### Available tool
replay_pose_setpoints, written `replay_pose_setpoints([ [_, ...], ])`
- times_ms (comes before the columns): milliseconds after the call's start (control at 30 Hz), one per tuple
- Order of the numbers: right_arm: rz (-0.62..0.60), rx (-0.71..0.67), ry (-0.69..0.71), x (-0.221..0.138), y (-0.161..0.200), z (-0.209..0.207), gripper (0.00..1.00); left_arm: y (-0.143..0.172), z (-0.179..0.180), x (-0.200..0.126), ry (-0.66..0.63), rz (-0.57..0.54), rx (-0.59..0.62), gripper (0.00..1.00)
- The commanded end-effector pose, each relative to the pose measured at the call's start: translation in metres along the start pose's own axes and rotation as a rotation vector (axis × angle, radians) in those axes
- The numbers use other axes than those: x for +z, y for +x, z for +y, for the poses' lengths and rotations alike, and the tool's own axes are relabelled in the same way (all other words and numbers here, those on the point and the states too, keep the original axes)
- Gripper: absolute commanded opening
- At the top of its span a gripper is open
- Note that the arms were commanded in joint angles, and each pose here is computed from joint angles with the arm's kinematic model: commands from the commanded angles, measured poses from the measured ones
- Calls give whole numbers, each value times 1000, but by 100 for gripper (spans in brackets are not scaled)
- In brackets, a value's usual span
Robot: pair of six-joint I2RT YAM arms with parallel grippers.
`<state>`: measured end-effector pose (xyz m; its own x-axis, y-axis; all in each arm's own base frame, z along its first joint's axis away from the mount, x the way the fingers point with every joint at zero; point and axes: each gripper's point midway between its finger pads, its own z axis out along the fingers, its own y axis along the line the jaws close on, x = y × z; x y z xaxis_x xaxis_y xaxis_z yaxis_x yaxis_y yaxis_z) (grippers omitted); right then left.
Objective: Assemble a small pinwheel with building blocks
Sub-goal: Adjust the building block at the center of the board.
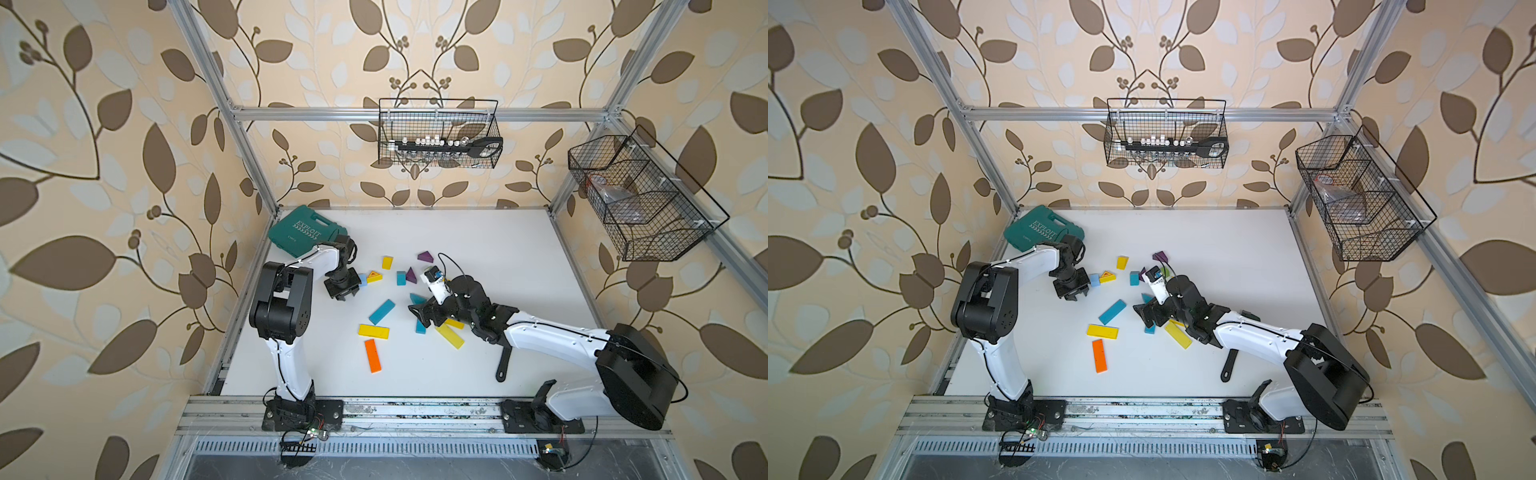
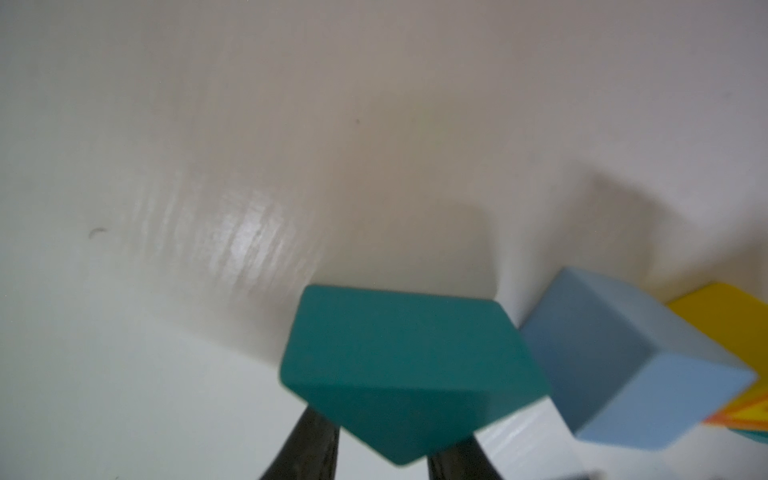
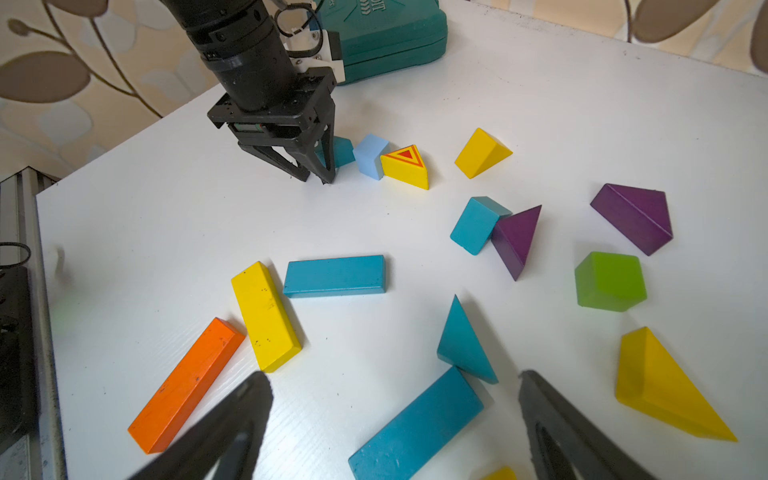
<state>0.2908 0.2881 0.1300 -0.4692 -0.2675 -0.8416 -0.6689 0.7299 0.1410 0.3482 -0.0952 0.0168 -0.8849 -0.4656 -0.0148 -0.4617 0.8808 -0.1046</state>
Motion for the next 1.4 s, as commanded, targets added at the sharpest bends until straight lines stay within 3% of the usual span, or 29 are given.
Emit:
replay_pose_setpoints([
  [0,11,3,-12,3,6,0,94,-7,-1,16,9,10,37,36],
  [200,11,4,-14,4,6,1,94,-13,-4,19,37,5,79,36],
  [333,18,5,-23,5,8,2,94,-8,-15,8,111,15,113,45],
  [500,19,9,-35,7,9,4,94,5,-20,-36,217,-43,124,61],
  [733,21,17,-56,9,9,7,94,4,-2,-69,279,-149,52,71],
  [867,15,17,-54,7,8,7,93,-15,6,-68,398,-152,-60,68],
  [1067,17,15,-50,7,8,7,92,-38,4,-62,478,-136,-145,64],
  [1367,20,14,-45,7,10,6,92,-42,14,-38,434,-88,-250,50],
])
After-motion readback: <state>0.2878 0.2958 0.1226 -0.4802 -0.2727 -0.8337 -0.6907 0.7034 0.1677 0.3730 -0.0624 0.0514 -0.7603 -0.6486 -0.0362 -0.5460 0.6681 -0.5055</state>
